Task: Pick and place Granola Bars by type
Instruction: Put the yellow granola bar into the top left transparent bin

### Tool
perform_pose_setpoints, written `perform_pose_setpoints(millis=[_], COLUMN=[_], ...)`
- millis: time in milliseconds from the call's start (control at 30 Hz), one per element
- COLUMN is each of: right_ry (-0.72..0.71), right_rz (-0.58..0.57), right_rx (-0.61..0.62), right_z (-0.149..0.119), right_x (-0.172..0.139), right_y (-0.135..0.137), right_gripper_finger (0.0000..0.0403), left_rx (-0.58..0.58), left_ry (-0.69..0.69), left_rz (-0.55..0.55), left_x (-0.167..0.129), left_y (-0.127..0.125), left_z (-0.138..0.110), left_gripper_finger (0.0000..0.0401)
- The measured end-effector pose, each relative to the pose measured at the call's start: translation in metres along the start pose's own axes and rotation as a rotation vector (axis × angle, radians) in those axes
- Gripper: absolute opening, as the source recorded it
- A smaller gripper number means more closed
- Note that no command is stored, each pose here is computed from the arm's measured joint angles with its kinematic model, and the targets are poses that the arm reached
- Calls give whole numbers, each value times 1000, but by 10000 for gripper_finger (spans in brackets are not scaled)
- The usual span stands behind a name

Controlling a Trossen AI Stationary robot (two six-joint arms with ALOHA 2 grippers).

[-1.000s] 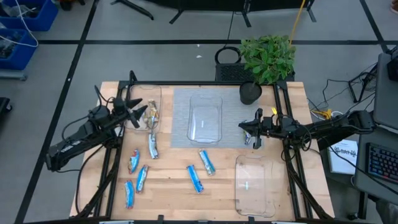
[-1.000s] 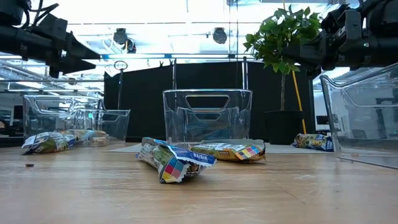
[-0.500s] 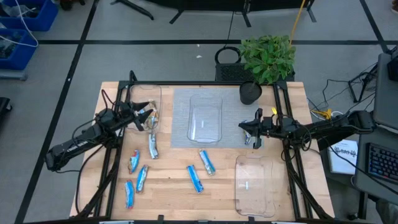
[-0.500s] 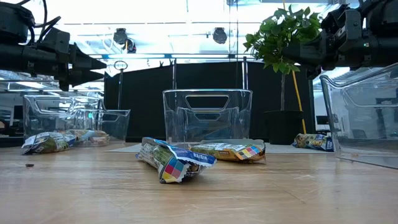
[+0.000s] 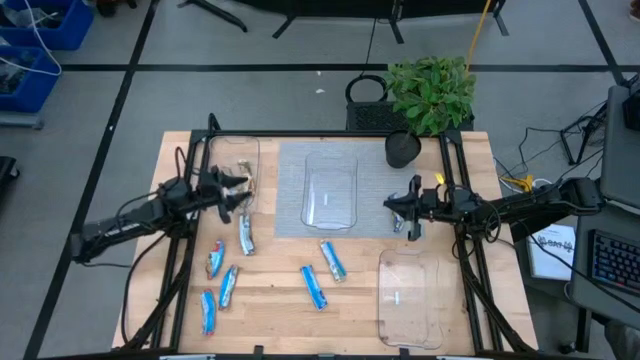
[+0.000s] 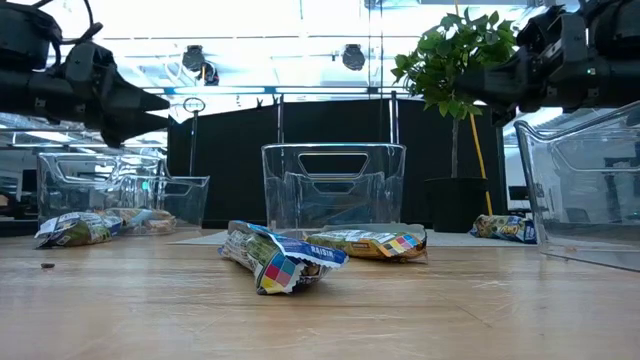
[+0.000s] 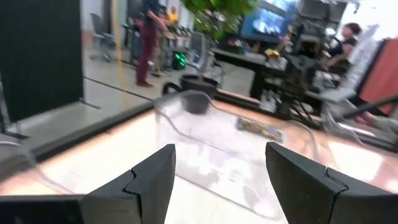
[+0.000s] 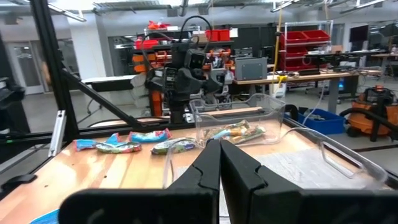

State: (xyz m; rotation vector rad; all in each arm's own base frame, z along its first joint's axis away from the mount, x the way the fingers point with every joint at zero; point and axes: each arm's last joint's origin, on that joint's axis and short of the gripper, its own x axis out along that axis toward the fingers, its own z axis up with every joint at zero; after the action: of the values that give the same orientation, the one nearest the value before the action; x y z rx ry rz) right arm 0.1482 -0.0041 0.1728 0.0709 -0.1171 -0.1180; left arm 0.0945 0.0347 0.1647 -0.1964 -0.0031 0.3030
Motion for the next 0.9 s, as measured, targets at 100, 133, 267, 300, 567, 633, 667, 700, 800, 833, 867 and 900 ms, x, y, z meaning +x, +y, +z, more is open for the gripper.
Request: perform_pose_setpoints(millis=[100,133,267,300,567,633,667,700,800,833,867,900], right_ry=[1,1,2,3,39,163,187,198,213,222,238,244], right_rz=[17,18,18,18,77,121,144,151,163,174,188,203], right_rx=[1,1,0,2,163,146,126,102,10,-23,-56,-82], right_z=[0,0,0,0,-2,-9,-3,4,18,19,18,18], right_x=[0,0,0,0,1,3,10,17,34,39,42,46], right_y=[1,1,1,1,4,11,17,23,44,50,56,61], right_gripper_finger=[4,4,4,4,4,4,4,4,4,4,4,4], left_rx=[0,1,22,33,63,64,64,64,64,64,64,64], left_ry=[43,56,80,78,29,28,28,28,25,22,22,23], left_rz=[-49,-65,-87,-83,-78,-78,-78,-78,-78,-79,-78,-78], left_x=[2,3,3,3,3,3,3,3,3,3,3,3], left_y=[-5,-7,-12,-12,-15,-15,-15,-15,-15,-15,-15,-15], left_z=[-4,-5,-8,-8,-4,-4,-4,-4,-3,-3,-3,-3], left_gripper_finger=[253,253,253,253,253,253,253,253,253,253,253,253])
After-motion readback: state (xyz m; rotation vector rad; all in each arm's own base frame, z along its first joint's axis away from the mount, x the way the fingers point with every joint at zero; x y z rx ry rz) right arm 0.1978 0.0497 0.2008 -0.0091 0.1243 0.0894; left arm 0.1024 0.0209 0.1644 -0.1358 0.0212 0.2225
